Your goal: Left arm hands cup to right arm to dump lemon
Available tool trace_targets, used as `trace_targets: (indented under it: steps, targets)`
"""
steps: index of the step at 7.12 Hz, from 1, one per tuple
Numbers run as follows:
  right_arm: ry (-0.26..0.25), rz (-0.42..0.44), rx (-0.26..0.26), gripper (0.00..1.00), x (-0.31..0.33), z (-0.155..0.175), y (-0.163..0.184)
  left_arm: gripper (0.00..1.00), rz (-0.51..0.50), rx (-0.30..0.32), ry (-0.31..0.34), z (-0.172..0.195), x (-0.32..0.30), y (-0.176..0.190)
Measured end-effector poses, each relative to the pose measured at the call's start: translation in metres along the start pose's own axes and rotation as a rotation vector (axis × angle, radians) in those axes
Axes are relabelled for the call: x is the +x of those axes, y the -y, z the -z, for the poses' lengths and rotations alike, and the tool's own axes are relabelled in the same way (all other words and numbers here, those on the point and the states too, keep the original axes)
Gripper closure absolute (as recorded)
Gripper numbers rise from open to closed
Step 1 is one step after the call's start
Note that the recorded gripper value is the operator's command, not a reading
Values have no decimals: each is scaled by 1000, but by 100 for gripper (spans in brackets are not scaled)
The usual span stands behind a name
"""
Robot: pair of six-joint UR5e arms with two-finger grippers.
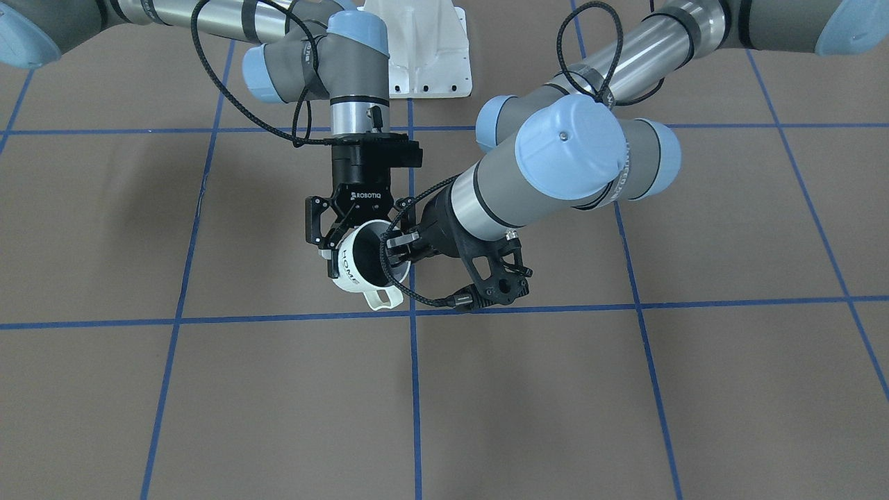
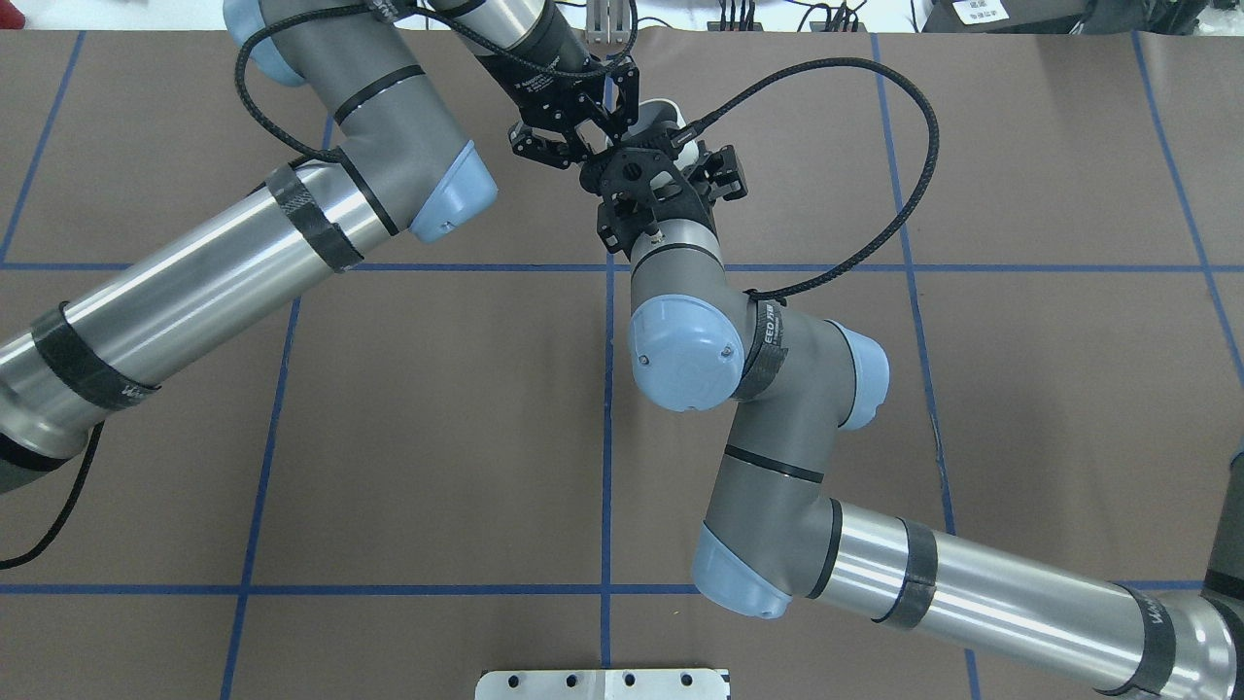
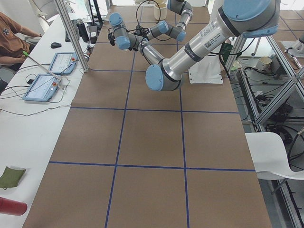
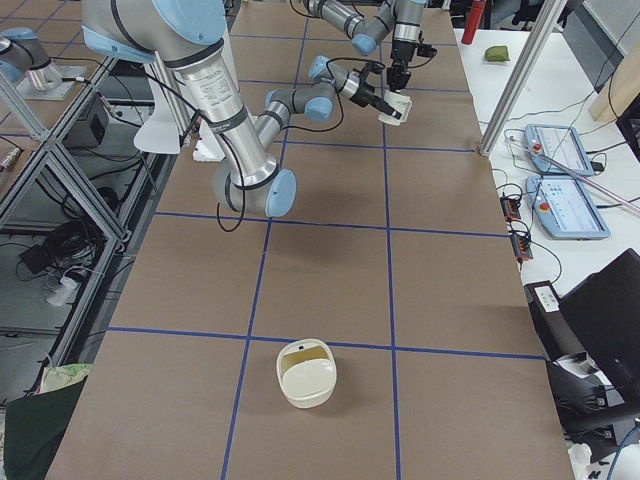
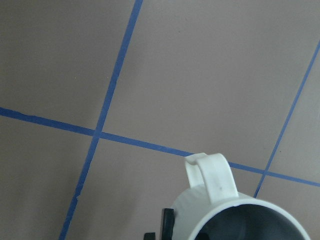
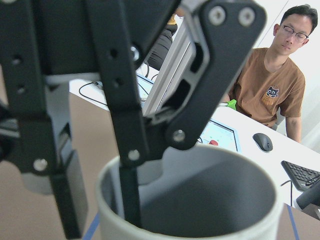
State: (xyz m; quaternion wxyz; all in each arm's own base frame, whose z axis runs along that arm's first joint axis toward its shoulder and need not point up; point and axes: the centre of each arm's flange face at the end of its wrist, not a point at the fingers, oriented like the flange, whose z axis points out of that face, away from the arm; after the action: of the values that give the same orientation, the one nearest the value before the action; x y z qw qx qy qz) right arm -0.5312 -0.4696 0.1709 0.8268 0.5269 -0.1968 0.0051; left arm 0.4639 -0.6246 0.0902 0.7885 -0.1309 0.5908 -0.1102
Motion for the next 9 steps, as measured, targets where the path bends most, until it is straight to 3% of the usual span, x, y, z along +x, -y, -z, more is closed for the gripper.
trace_targets:
  steps: [1,7,9]
  targets:
    - [0,0,0,0,0,0,0,100,0,-1,0,0,0,0]
    - [-4,6,-5,0,2,-2,-6,100,-1,3,-1,3,0,2]
    - [-4,9,-7,0,2,-2,-7,100,15,45,-16,34,-2,25]
